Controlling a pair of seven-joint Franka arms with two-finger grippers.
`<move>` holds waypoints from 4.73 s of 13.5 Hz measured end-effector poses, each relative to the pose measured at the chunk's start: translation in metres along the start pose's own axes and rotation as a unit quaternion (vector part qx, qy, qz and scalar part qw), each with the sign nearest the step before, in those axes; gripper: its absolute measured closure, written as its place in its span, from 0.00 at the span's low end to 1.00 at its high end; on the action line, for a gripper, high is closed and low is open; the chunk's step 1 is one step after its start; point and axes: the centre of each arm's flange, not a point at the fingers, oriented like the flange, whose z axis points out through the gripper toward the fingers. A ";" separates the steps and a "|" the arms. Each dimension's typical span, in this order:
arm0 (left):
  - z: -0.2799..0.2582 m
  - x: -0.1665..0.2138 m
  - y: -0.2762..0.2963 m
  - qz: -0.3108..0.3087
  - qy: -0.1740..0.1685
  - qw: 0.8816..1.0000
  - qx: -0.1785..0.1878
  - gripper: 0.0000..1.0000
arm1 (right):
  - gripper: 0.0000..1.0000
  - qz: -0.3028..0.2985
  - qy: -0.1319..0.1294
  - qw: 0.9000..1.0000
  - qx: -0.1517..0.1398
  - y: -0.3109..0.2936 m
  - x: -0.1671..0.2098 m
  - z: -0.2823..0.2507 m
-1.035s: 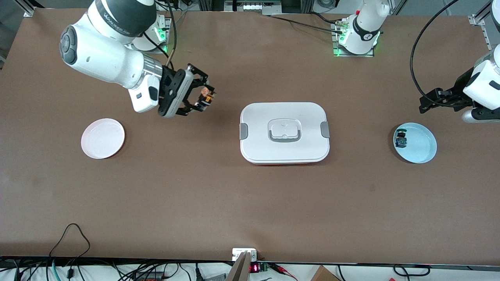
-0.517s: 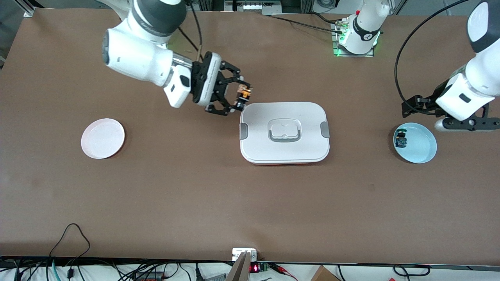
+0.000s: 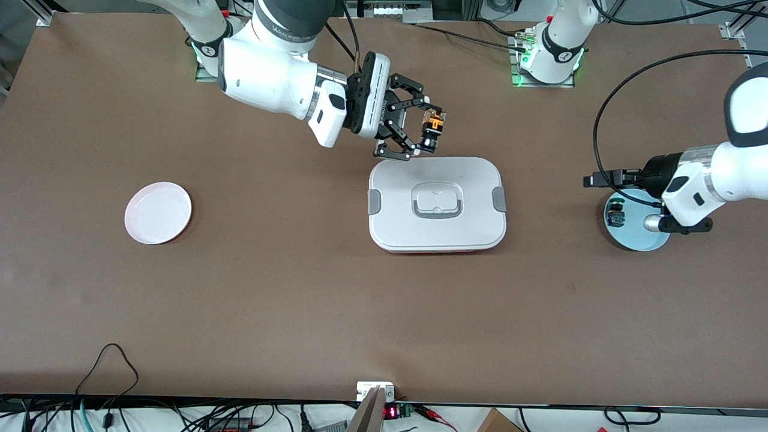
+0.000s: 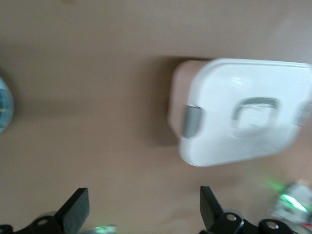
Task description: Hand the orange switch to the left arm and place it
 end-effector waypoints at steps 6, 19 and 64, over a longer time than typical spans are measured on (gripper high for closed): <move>0.028 0.035 -0.026 -0.028 -0.102 0.933 -0.345 0.00 | 0.26 -0.005 0.103 0.994 0.032 0.005 -0.022 0.034; 0.074 -0.113 0.177 0.020 -0.026 0.942 -0.334 0.00 | 0.26 -0.002 0.187 0.982 0.031 0.001 -0.035 0.055; 0.101 0.070 -0.354 0.001 -0.010 0.978 0.209 0.59 | 0.00 0.076 0.060 0.978 0.184 0.119 -0.117 -0.151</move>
